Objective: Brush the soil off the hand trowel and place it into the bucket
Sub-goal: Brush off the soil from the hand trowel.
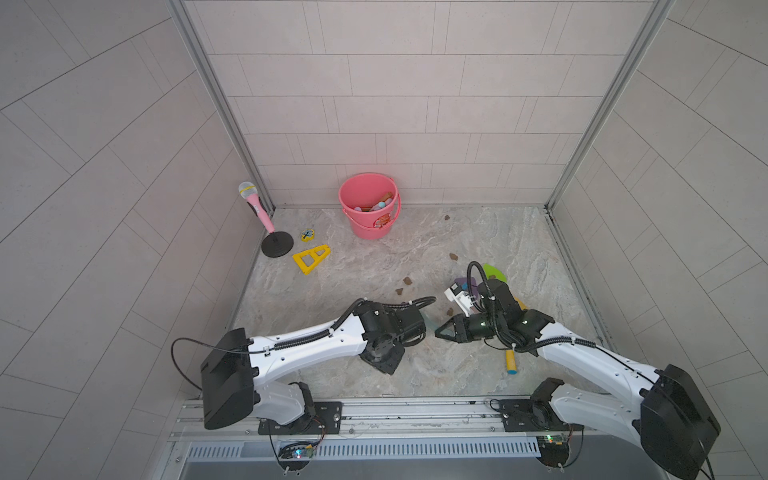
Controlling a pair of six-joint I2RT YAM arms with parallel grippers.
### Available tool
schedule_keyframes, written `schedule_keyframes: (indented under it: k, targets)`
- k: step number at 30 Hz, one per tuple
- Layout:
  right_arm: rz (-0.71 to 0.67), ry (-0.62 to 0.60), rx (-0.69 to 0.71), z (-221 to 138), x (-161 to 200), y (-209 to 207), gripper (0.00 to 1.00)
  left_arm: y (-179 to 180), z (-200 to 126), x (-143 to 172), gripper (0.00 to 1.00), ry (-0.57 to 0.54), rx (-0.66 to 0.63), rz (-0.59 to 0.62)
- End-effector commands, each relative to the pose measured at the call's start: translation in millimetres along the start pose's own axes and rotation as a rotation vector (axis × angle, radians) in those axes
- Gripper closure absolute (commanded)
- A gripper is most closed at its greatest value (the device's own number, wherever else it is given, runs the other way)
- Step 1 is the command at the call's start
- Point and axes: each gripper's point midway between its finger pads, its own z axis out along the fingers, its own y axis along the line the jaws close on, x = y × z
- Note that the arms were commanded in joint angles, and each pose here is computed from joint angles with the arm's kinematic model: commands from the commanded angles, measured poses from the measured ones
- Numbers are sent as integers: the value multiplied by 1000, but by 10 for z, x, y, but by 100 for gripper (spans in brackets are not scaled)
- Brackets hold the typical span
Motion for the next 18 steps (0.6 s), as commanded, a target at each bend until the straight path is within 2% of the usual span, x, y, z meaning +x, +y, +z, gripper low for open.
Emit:
schedule_keyframes:
  k: [1, 6, 10, 14, 18]
  targets:
    - [15, -75, 100, -205, -116, -199, 100, 12, -137, -57, 100, -45, 37, -33]
    - [-274, -258, 294, -550, -362, -303, 100, -72, -374, -46, 100, -47, 168, -75]
    - [-538, -329, 443, -641, -447, -344, 100, 10, -625, 11, 100, -22, 216, -125]
    - [-788, -275, 573, -571, -414, -314, 100, 97, -849, 137, 100, 36, 278, -173]
    - [-1031, -109, 644, -331, -272, -243, 100, 195, -989, 224, 100, 71, 336, -226]
